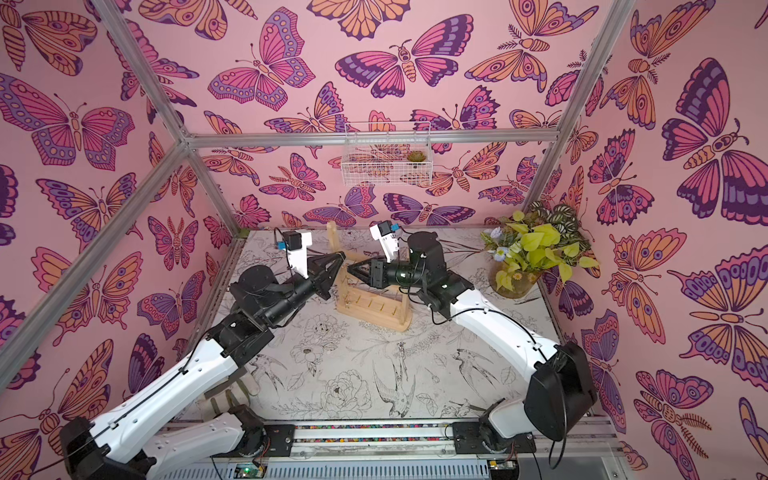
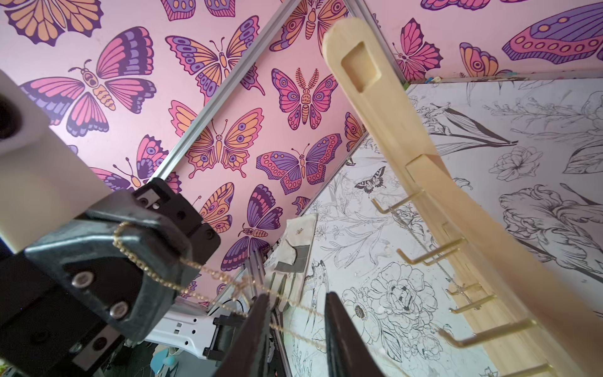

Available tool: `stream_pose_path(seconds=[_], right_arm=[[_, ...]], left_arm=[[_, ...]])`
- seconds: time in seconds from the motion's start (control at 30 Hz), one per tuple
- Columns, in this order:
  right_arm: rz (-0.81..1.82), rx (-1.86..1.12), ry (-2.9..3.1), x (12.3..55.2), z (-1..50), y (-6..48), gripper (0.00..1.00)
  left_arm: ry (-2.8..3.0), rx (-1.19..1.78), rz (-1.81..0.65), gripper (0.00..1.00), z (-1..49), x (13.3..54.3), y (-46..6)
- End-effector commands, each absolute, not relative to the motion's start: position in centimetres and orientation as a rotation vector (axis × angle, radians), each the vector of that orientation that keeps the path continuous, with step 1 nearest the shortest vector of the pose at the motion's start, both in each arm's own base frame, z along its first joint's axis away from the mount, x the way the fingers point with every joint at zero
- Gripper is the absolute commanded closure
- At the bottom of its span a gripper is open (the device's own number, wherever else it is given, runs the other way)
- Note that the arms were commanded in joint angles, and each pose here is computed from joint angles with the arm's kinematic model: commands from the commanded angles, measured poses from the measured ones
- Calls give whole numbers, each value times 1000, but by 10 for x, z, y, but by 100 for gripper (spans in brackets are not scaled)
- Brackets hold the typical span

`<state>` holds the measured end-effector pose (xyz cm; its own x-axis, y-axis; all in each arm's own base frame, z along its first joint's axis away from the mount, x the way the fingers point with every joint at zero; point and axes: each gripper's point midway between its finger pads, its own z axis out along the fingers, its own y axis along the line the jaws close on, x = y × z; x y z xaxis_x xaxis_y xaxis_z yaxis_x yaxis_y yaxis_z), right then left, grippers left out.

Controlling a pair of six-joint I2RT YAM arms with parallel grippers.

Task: Hang the necklace on the jewelry display stand
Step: Hang the necklace on the stand.

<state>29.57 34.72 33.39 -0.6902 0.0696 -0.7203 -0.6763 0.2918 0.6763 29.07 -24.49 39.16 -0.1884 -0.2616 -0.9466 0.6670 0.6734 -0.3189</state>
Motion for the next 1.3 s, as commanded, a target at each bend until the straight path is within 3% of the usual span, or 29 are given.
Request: stream_pose_path(seconds=[0.0, 0.8, 1.27], right_arm=[[1490, -581, 1863, 289, 343, 353, 68], [1550, -582, 1872, 288, 334, 369, 64], [1562, -559, 1865, 289, 334, 374, 75]], left_arm=[[1485, 345, -899, 100, 413, 283, -242], [1453, 350, -935, 100, 424, 271, -239], [1440, 350, -949, 100, 429, 267, -238]])
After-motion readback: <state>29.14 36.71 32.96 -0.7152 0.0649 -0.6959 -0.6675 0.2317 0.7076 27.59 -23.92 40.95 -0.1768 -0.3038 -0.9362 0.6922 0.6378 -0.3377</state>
